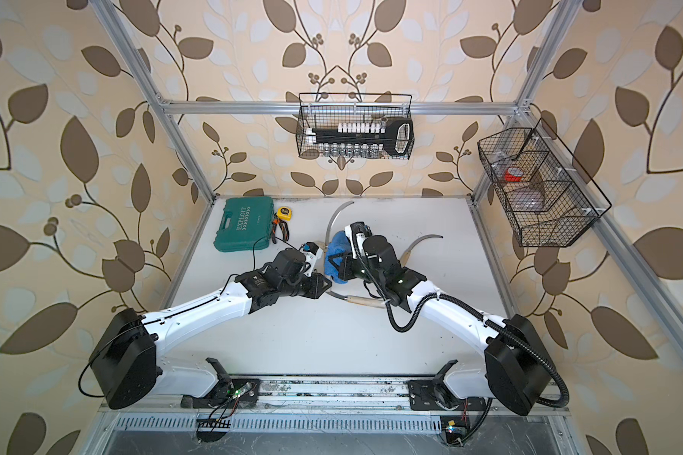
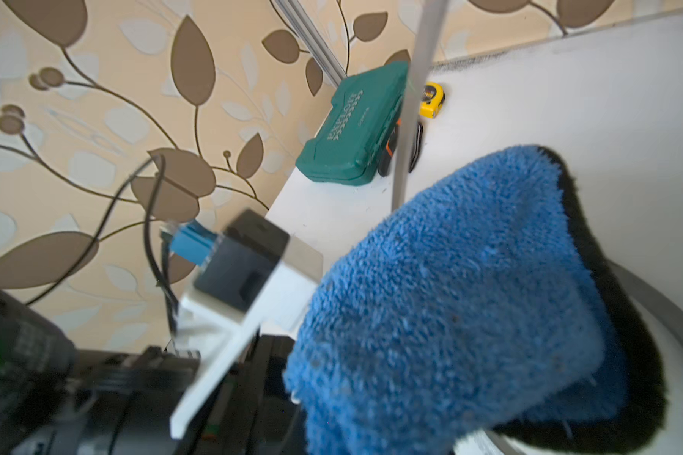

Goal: Wipe small sickles with rags
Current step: Wipe the small sickle.

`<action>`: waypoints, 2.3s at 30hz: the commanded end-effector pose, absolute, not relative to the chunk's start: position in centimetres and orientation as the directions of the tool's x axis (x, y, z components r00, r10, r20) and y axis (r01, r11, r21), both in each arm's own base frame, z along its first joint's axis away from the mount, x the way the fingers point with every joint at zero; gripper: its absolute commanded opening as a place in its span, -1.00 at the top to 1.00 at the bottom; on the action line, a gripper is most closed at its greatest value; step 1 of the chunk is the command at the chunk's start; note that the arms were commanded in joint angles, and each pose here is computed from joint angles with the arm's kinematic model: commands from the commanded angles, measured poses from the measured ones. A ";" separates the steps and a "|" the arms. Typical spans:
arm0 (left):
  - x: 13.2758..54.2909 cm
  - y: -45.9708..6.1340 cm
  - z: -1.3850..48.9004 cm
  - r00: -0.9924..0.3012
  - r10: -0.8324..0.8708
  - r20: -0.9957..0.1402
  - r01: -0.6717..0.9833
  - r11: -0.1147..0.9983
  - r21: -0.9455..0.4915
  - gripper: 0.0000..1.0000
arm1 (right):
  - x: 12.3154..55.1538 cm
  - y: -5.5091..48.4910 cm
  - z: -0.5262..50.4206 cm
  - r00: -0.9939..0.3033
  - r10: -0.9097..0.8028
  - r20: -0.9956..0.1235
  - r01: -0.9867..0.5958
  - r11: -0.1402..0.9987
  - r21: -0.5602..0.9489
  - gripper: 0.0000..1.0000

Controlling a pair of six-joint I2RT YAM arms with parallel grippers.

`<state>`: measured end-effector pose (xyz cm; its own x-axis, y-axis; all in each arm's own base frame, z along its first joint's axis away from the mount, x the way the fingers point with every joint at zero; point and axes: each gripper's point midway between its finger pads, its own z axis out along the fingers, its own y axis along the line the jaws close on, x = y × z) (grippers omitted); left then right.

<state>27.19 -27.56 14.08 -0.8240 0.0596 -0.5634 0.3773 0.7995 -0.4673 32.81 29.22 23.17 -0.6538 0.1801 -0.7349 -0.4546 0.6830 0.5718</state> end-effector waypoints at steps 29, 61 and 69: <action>24.2 -30.9 21.1 -0.805 0.043 -0.592 0.516 0.544 -0.662 1.00 | 32.7 30.2 19.9 -0.687 0.194 -0.700 -0.507 0.562 0.653 1.00; 24.8 -29.7 18.7 -0.818 0.047 -0.574 0.461 0.650 -0.604 1.00 | 31.3 25.8 19.6 -0.701 0.256 -0.665 -0.487 0.509 0.710 1.00; 23.3 -30.7 18.2 -0.827 0.071 -0.557 0.484 0.593 -0.643 1.00 | 34.6 24.4 23.2 -0.705 0.313 -0.636 -0.532 0.359 0.767 1.00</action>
